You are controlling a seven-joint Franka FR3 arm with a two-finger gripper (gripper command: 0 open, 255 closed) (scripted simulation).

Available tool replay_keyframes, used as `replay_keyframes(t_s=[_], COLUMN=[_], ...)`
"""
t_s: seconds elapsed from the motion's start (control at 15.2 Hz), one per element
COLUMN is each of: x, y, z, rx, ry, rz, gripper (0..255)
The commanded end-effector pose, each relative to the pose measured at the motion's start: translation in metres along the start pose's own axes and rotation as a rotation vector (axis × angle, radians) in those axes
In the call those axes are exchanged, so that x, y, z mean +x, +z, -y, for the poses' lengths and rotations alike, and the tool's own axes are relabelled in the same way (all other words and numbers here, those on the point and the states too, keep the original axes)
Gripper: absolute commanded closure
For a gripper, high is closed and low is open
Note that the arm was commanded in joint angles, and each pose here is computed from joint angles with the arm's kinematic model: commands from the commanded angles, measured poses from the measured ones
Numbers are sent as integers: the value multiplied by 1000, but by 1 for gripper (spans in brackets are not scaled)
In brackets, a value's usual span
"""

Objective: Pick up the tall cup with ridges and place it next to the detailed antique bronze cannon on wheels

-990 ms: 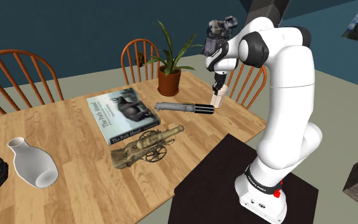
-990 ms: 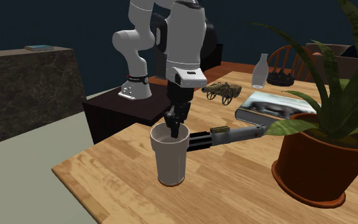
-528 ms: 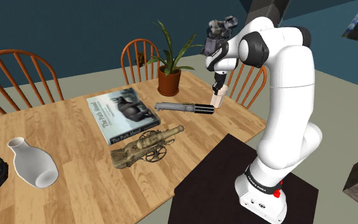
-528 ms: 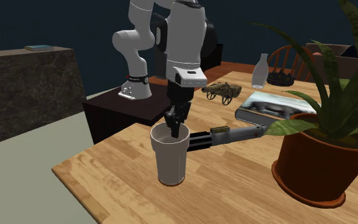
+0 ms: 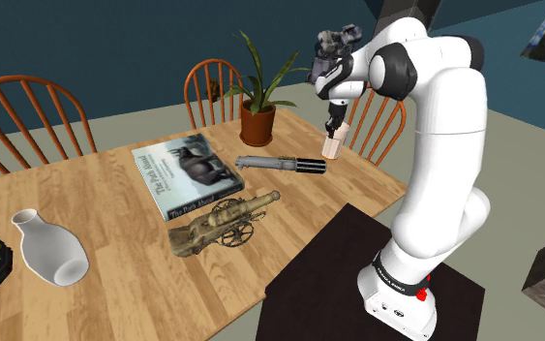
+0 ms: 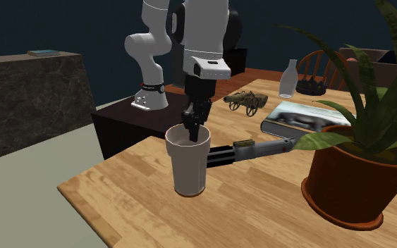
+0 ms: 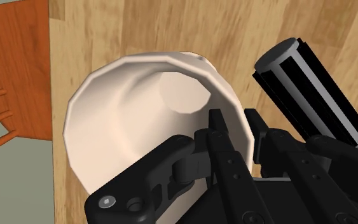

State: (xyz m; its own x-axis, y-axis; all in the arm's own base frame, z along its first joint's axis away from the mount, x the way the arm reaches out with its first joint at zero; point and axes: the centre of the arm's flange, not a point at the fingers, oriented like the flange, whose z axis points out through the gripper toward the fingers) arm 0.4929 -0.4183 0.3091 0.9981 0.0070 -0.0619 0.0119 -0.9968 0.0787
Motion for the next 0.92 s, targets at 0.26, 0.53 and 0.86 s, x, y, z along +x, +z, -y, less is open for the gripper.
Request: replay_keyframes(t_s=[0.26,0.53,0.86], x=[-2,-3,-5], y=[-31,-52,-79], z=[-2,-4,-6], rx=[0,0,0], ry=[0,0,0], rz=[0,0,0], gripper=[255,255,255])
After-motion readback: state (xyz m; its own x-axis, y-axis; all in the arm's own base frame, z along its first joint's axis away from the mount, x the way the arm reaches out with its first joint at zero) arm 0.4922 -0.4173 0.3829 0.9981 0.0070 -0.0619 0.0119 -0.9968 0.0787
